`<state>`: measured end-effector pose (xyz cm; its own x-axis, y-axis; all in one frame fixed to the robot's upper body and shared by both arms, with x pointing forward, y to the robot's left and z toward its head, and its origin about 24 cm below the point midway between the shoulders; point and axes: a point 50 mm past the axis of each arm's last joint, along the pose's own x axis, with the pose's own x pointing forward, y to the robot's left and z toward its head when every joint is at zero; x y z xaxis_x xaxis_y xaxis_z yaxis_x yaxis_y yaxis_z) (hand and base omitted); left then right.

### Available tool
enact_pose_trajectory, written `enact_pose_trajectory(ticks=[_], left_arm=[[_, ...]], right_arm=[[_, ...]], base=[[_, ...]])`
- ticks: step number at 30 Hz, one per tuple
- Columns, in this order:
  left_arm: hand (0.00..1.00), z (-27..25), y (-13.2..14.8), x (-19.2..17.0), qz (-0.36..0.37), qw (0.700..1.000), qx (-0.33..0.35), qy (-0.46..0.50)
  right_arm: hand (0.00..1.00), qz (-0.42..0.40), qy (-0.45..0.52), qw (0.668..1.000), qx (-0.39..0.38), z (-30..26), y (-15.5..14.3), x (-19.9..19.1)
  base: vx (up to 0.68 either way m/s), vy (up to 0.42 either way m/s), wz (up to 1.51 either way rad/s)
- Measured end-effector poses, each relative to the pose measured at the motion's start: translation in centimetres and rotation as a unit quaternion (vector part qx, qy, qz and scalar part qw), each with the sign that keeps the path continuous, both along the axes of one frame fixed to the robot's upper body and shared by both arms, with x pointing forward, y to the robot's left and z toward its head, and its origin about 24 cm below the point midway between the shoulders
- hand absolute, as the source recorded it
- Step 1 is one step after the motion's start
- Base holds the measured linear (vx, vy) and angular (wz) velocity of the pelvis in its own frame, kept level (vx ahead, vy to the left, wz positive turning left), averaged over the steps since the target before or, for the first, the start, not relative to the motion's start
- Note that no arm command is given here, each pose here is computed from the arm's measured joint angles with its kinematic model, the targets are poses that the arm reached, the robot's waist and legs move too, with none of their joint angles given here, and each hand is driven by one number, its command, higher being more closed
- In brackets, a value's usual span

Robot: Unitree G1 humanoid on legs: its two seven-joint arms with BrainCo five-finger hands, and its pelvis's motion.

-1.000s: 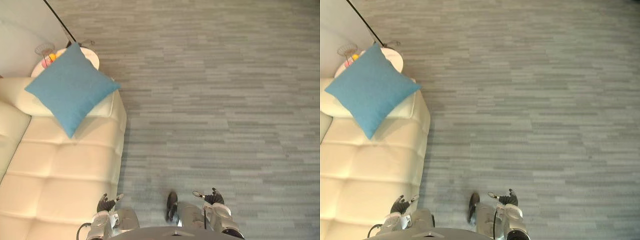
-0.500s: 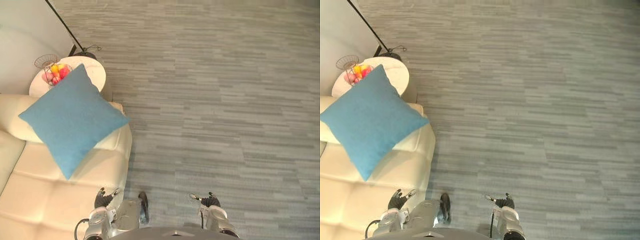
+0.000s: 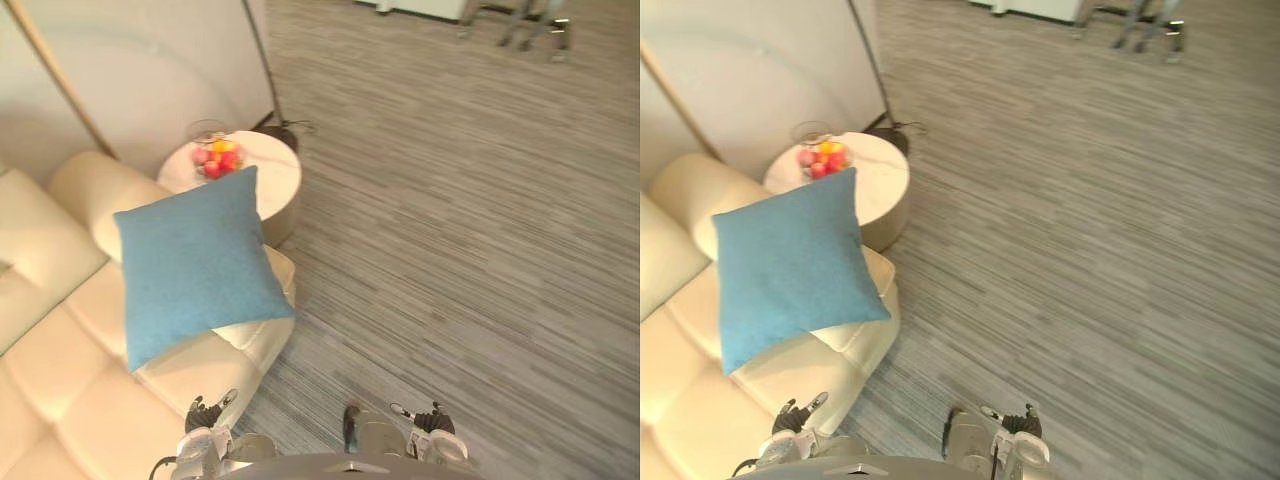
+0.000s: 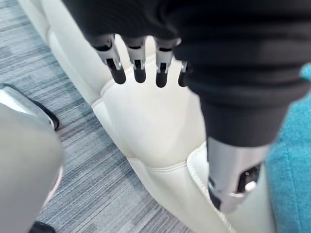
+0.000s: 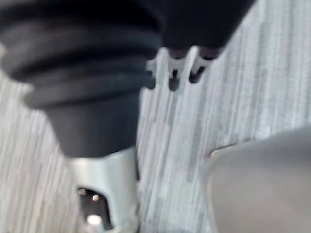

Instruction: Pick up cushions and gather them together orderly.

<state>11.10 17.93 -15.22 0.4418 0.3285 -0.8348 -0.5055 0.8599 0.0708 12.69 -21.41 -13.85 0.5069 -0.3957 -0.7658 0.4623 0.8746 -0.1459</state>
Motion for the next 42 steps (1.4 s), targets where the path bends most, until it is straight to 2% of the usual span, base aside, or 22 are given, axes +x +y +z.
enact_pose_trajectory(ticks=[4, 9, 12, 20, 23, 28, 31, 34, 38, 42], left_arm=[[0.0, 0.0, 0.4, -0.1, 0.007, 1.0, 0.003, 0.0], [0.0, 0.1, 0.5, 0.2, -0.025, 1.0, 0.012, 0.001], [0.0, 0.2, 2.4, 0.1, -0.047, 0.998, 0.042, 0.008], [0.0, -0.2, 2.4, -0.6, -0.061, 0.997, 0.038, 0.029], [0.0, 0.0, 3.7, -0.8, -0.053, 0.997, 0.056, 0.029], [0.0, 0.0, 3.4, -0.7, -0.036, 0.998, 0.051, 0.023], [0.0, -0.4, 1.7, -1.1, -0.018, 0.999, 0.023, 0.027], [0.0, -0.6, 1.1, -1.5, -0.014, 0.999, 0.013, 0.032], [0.0, -0.5, 1.3, -1.3, -0.015, 0.999, 0.017, 0.03], [0.0, 0.0, 2.9, -1.0, -0.014, 0.999, 0.041, 0.02]], right_arm=[[0.0, -0.002, -0.001, 1.0, 0.008, -0.1, 0.5, 0.1], [0.0, -0.009, 0.001, 1.0, 0.012, -0.2, 0.4, 0.2], [0.0, -0.008, 0.022, 0.999, 0.038, -0.9, 2.0, -0.2], [0.0, 0.003, 0.03, 0.999, 0.029, -1.0, 1.3, -0.5], [0.0, 0.017, 0.033, 0.999, 0.035, -1.2, 2.1, -0.7], [0.0, 0.01, 0.044, 0.998, 0.038, -1.5, 2.1, -1.6], [0.0, -0.02, 0.043, 0.998, 0.034, -1.4, 0.8, -1.9], [0.0, -0.034, 0.044, 0.998, 0.029, -1.3, 0.2, -2.2], [0.0, -0.04, 0.039, 0.998, 0.027, -1.2, -0.1, -2.1], [0.0, -0.044, -0.026, 0.999, -0.004, 0.7, -1.5, -0.2]], base=[[0.21, -0.182, 1.31], [0.1, 0.067, 1.07], [0.11, 0.129, 0.6], [0.0, 0.124, 0.35], [0.08, -0.024, 0.63], [0.1, -0.124, 0.53], [0.21, -0.135, 0.19], [0.24, -0.114, -0.04], [0.16, -0.019, -0.06], [0.08, 0.063, -0.15]])
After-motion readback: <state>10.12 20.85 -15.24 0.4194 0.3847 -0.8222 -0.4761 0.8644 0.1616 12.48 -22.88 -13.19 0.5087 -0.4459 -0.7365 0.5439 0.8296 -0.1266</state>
